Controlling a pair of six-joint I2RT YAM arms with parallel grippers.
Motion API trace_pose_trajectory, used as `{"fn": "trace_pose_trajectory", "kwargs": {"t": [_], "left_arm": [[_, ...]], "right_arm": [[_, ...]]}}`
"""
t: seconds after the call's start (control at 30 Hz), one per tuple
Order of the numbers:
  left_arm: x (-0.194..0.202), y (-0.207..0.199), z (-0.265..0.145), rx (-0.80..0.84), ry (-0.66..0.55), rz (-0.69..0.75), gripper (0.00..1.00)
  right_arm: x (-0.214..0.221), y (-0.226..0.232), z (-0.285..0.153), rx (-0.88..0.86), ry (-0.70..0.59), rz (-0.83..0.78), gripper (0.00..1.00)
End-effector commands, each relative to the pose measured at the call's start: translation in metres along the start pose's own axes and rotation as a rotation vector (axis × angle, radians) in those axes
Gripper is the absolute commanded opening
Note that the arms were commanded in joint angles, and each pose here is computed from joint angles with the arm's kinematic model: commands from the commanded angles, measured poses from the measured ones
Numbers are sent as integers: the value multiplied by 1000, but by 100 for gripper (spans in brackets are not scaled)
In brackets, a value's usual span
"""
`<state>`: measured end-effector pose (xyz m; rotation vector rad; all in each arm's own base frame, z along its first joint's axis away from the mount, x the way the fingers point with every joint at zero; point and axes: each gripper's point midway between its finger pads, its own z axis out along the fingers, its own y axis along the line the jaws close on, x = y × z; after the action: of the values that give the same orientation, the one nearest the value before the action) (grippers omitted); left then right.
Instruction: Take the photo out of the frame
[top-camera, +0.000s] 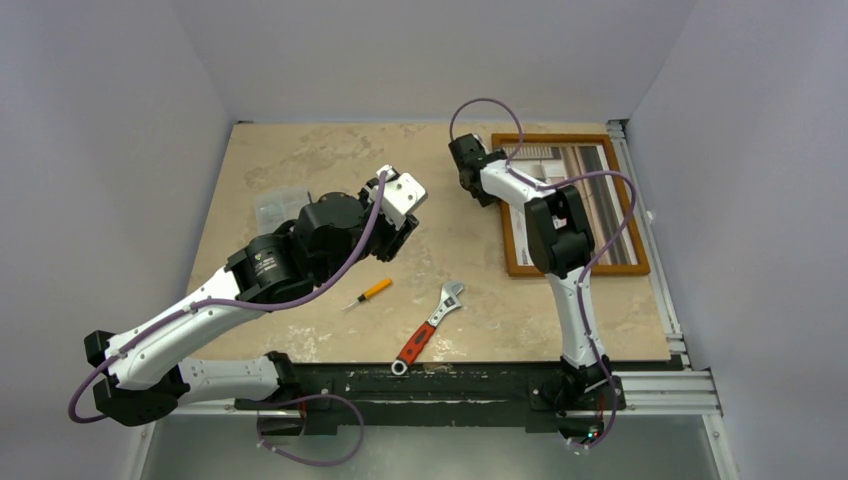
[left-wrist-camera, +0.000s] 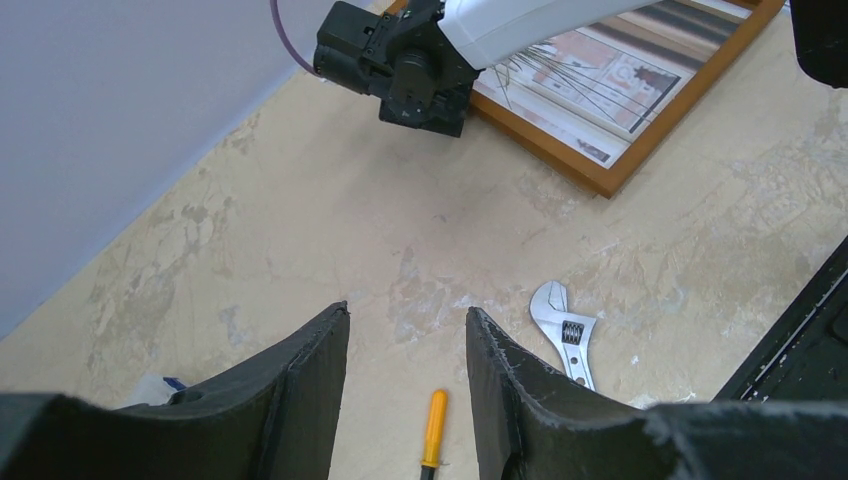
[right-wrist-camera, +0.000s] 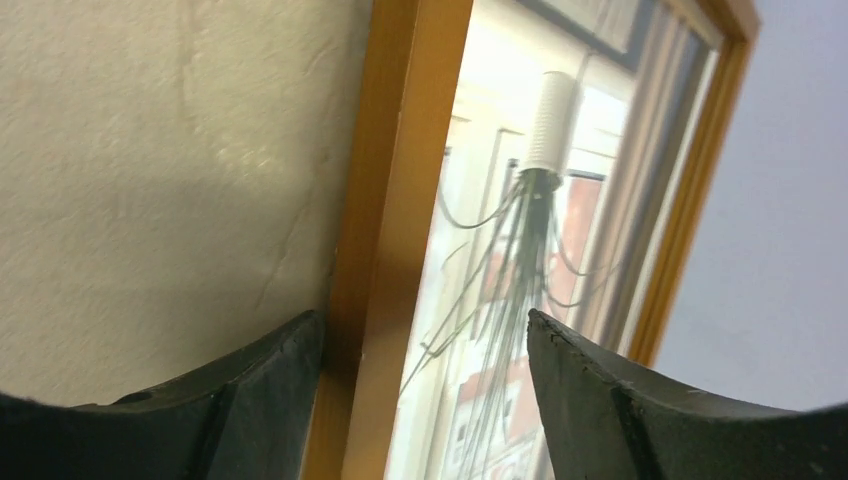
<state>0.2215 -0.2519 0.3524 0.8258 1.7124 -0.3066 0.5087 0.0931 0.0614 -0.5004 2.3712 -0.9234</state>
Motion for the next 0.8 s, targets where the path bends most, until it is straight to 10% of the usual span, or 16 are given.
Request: {"fn": "trace_pose_trajectory", "kwargs": {"t": [0.0, 0.4, 0.77], "left_arm": [[-10, 0, 0, 1, -41, -42, 45], [-7, -2, 3, 10, -35, -41, 45], [-3, -10, 9, 38, -24, -43, 45]], "right_arm": [[-11, -14, -31, -84, -40, 96, 74], [-9, -13, -85, -411, -145, 353, 83], [32, 14, -56, -636, -46, 560, 72]]}}
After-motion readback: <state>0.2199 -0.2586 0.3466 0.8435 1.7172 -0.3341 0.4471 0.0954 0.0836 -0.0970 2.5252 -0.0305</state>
